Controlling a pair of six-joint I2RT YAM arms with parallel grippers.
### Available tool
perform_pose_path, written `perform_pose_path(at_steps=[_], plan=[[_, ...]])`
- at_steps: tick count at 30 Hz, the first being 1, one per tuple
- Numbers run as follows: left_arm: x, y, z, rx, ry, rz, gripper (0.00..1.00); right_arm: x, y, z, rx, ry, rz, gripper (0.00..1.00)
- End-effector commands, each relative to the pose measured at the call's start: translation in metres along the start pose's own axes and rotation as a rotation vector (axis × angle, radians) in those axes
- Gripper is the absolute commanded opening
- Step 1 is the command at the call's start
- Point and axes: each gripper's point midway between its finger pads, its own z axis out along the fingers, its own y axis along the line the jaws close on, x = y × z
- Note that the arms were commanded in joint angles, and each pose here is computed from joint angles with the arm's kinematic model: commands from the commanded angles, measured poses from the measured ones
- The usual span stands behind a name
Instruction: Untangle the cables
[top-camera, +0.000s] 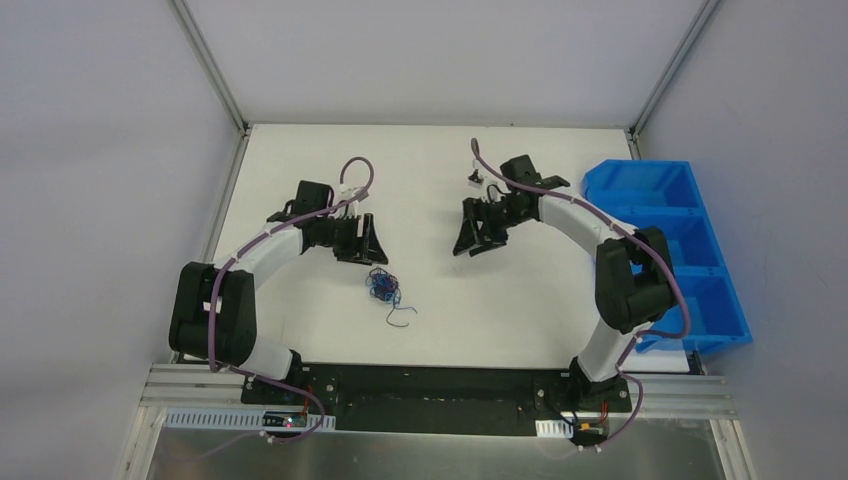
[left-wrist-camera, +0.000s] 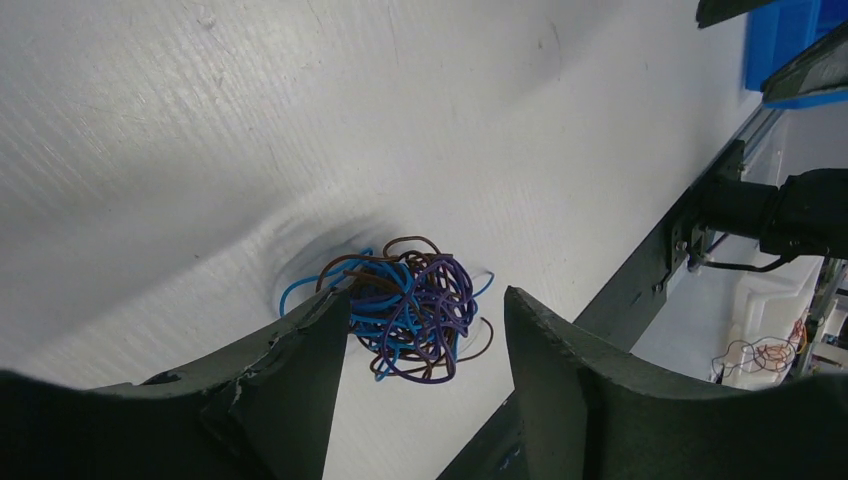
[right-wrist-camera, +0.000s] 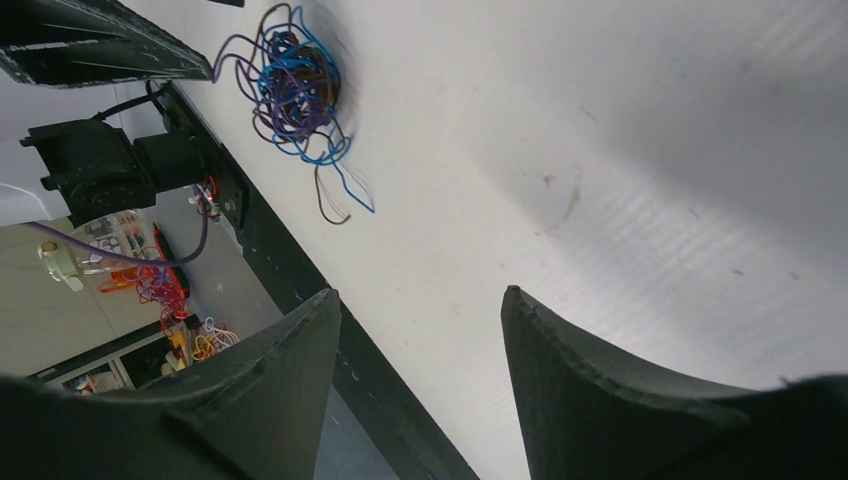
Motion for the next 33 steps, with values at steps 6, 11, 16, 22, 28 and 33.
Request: perform_pose_path(at_steps=[6,11,16,22,28,33], plan=[[0.008,0.008,-0.015,-0.044,-0.04,-0.016,0.59,-0.01,0.046,0.06,-0.141,-0.017,0.033,0.64],[0.024,0.013,-0.004,-0.034,-0.019,-0.14,0.59,-0.001,0.068,0.095,-0.171,0.028,0.038,0.65],[0.029,0.009,0.004,0.019,0.005,-0.213,0.5,0.012,0.071,0.119,-0.152,0.059,0.064,0.67],[0.002,-0.015,-0.002,0.101,-0.047,-0.289,0.0,0.008,0.058,0.121,-0.095,0.032,0.075,0.74],[-0.038,-0.054,-0.026,0.191,-0.143,-0.366,0.0,-0.006,0.049,0.087,-0.081,0.02,0.063,0.77],[-0.06,-0.036,-0.02,0.248,-0.226,-0.597,0.0,-0.019,0.051,0.065,-0.033,-0.035,-0.004,0.78]])
